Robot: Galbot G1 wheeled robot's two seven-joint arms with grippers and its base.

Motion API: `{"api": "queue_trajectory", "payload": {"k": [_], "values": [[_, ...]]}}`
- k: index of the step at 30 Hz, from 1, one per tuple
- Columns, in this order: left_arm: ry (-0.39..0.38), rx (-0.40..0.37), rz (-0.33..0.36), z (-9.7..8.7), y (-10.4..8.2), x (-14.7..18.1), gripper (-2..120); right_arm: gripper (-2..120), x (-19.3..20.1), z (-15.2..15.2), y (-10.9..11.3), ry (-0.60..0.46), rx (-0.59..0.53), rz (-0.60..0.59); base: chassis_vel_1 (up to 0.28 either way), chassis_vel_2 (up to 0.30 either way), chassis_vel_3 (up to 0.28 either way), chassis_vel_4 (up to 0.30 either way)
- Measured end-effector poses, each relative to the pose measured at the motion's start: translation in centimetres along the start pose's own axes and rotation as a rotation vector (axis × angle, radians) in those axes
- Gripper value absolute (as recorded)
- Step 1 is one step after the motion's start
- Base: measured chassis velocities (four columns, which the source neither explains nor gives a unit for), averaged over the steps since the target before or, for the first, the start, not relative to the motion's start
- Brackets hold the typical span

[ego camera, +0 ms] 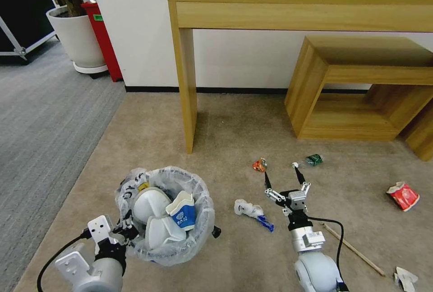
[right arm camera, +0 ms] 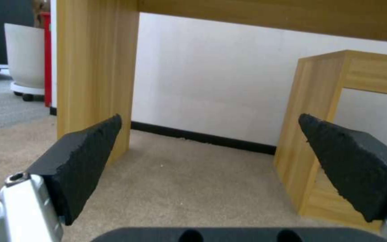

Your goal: Pick up the trash bin and place the garbage on the floor into it.

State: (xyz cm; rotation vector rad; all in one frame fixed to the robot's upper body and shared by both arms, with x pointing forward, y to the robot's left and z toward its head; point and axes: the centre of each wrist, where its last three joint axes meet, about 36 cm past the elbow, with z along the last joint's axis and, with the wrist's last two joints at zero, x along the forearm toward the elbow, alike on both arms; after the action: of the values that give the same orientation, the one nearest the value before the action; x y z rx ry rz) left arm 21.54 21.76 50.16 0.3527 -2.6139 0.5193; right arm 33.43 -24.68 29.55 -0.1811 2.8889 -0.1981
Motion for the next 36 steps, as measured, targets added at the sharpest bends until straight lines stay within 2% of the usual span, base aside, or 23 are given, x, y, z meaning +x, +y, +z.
{"api": "queue_trajectory", "payload": {"k": [15, 36], "values": [[0.004, -0.002, 0.008, 0.7, -0.4, 0.2, 0, 100, 0.7, 0.3, -0.5, -0.006, 0.010, 0.000, 0.000, 0.000, 0.000, 0.000], [0.011, -0.001, -0.006, 1.7, -0.8, 0.7, 0, 100, 1.1, 0.4, -0.9, -0.047, 0.010, 0.003, -0.051, -0.044, -0.046, -0.051]]}}
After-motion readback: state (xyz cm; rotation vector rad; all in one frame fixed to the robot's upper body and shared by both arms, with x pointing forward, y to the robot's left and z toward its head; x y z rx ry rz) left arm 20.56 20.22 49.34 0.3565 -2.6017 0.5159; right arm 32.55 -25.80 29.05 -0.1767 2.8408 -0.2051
